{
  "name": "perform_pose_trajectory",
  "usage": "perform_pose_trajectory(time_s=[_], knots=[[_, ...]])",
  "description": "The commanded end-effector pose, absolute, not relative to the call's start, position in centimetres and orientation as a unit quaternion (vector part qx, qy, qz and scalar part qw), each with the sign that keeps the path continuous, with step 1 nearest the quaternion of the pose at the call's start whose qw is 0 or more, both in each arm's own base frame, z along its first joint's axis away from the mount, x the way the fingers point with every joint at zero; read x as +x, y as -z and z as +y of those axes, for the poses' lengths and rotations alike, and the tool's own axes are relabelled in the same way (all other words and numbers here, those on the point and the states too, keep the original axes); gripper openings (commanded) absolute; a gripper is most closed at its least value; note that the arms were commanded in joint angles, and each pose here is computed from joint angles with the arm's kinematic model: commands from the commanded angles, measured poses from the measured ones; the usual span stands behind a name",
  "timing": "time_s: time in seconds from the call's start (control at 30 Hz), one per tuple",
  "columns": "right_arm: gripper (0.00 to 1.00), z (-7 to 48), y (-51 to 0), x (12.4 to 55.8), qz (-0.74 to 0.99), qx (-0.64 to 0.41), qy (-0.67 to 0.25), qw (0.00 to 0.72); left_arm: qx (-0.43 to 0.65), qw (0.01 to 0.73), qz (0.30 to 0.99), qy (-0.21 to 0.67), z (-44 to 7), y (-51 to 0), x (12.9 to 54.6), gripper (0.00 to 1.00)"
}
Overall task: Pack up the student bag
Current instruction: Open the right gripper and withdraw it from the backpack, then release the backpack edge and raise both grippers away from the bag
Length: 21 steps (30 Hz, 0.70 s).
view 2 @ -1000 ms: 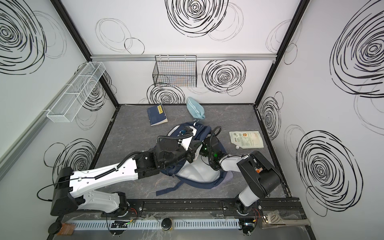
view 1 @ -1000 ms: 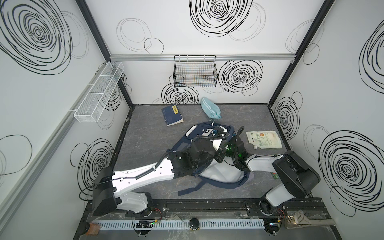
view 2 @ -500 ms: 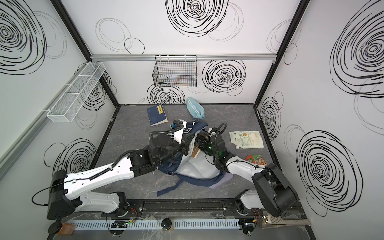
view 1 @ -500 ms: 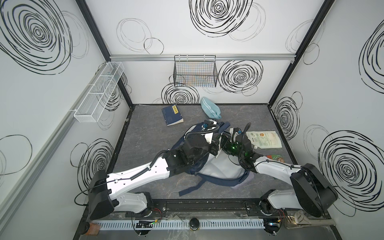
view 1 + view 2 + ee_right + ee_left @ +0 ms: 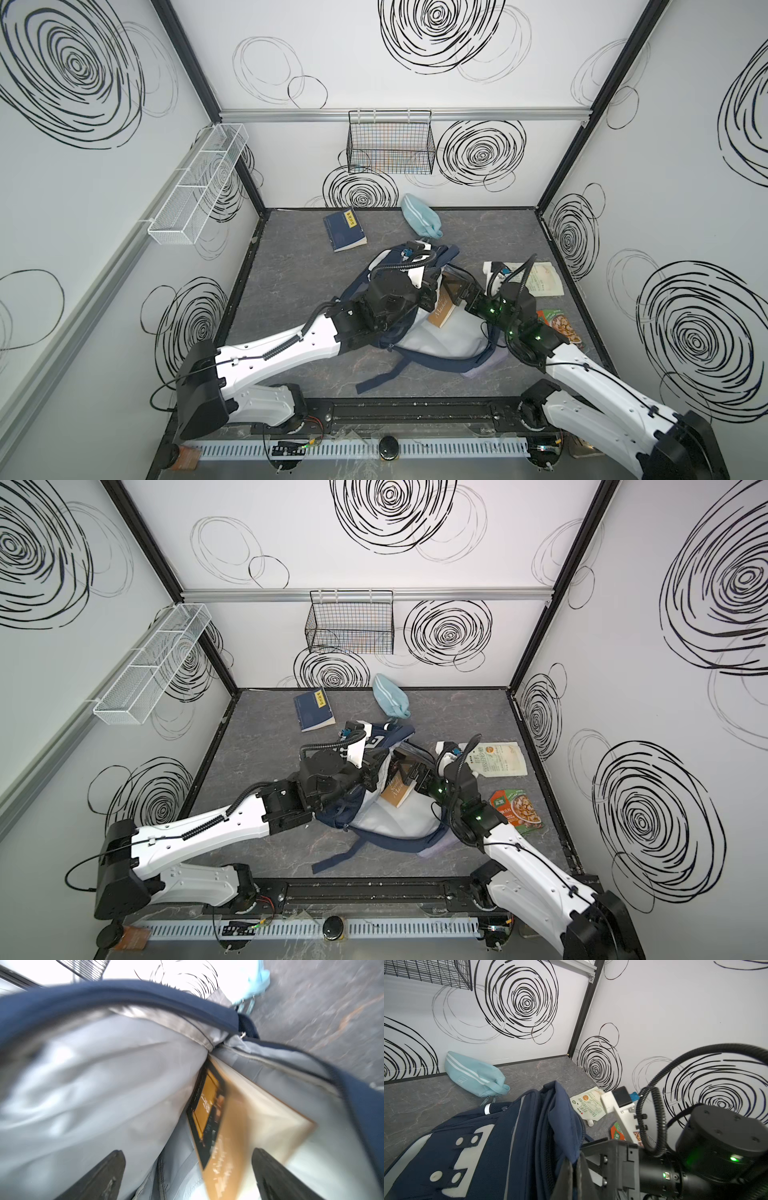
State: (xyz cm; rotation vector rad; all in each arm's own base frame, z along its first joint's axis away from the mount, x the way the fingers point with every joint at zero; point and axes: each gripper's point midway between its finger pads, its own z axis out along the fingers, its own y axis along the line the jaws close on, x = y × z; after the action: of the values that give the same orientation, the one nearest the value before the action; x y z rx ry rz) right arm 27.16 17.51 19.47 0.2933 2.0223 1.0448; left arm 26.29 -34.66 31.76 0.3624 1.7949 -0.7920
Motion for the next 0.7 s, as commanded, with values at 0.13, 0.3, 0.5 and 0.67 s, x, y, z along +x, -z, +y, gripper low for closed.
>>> perform_pose_trajectory(time_s=[0.13,0.3,0.5,0.67], knots=[[0.96,14.0,-21.7,27.0,0.802,0.121,-0.347,0.47,0.124,0.576,0.713,0.381,-35.0,-35.1,26.9,0.0],[0.92,10.6,-28.7,27.2,0.755,0.123,-0.288,0.576,0.136,0.565,0.719,0.381,-34.9,-34.3,26.5,0.47],[0.88,7.7,-34.2,27.3,0.708,0.132,-0.226,0.656,0.108,0.594,0.706,0.37,-32.0,-36.1,26.8,0.68],[0.86,9.8,-38.1,29.7,0.686,0.098,-0.24,0.679,0.056,0.615,0.712,0.333,-27.1,-36.8,30.0,0.69]])
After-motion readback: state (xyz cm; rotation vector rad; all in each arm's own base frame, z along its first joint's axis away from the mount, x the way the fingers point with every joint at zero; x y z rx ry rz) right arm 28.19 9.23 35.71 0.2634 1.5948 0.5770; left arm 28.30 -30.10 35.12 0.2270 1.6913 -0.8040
